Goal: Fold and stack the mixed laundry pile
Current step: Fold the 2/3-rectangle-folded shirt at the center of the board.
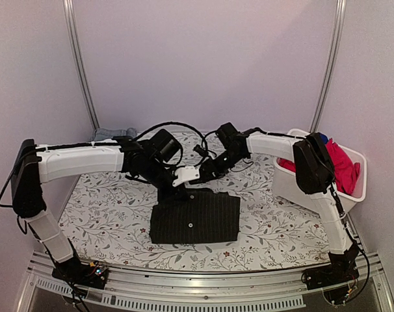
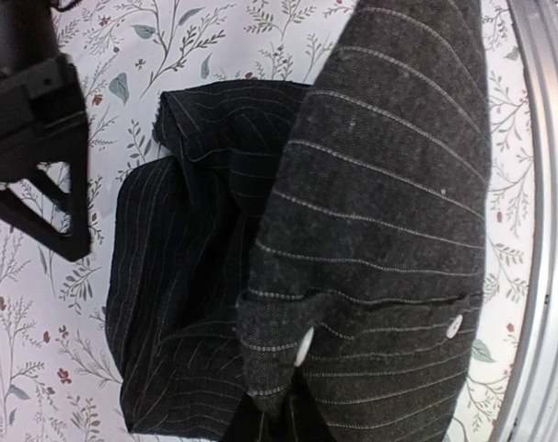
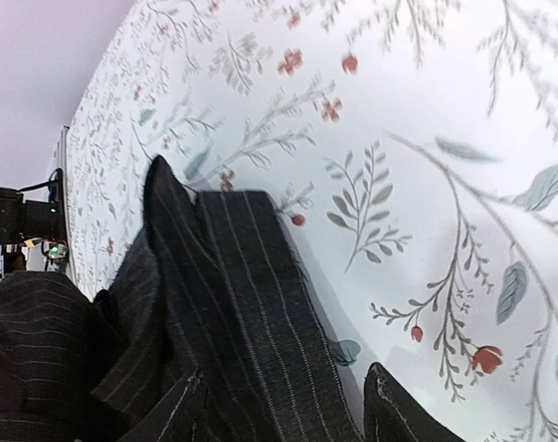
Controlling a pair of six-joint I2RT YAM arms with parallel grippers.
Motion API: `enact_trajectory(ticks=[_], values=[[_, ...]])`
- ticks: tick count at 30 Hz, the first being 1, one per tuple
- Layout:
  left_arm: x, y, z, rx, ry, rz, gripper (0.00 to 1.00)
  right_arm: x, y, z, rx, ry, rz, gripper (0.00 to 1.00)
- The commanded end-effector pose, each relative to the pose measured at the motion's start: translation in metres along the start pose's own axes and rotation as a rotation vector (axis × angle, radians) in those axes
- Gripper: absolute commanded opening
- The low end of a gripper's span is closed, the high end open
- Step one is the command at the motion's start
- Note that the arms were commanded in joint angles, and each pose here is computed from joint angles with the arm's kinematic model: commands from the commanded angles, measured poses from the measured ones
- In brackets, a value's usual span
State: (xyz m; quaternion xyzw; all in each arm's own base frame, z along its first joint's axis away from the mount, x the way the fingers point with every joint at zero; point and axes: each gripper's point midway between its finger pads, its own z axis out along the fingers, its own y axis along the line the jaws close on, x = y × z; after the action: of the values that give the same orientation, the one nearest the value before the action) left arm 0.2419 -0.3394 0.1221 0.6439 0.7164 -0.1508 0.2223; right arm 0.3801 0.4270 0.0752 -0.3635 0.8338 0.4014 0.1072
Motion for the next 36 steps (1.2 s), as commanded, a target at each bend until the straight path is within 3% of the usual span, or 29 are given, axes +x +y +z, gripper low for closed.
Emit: enact_trajectory(ticks=[1, 7, 16, 20, 28, 31, 36], values=[[-0.004, 0.048, -0.001, -0.11, -0.003, 0.021, 0.06, 0.036, -0.011, 0.033, -0.01, 0.103, 0.048, 0.56], [-0.004, 0.085, 0.006, -0.135, -0.031, -0.008, 0.07, 0.05, -0.013, 0.042, -0.023, 0.136, 0.044, 0.53], [-0.002, 0.113, 0.024, -0.16, -0.05, -0.009, 0.09, 0.038, -0.01, 0.032, -0.02, 0.106, 0.038, 0.53], [0.005, 0.116, 0.037, -0.153, -0.033, -0.017, 0.1, 0.009, -0.029, 0.001, 0.079, 0.025, 0.062, 0.58], [0.022, 0.13, 0.045, -0.167, -0.003, -0.049, 0.12, -0.055, -0.064, -0.108, 0.341, -0.22, 0.164, 0.71], [0.02, 0.147, 0.042, -0.233, -0.009, -0.077, 0.2, -0.071, -0.051, -0.132, 0.345, -0.282, 0.141, 0.71], [0.002, 0.186, 0.005, -0.347, -0.091, -0.224, 0.42, -0.075, -0.018, -0.15, 0.279, -0.304, 0.098, 0.71]])
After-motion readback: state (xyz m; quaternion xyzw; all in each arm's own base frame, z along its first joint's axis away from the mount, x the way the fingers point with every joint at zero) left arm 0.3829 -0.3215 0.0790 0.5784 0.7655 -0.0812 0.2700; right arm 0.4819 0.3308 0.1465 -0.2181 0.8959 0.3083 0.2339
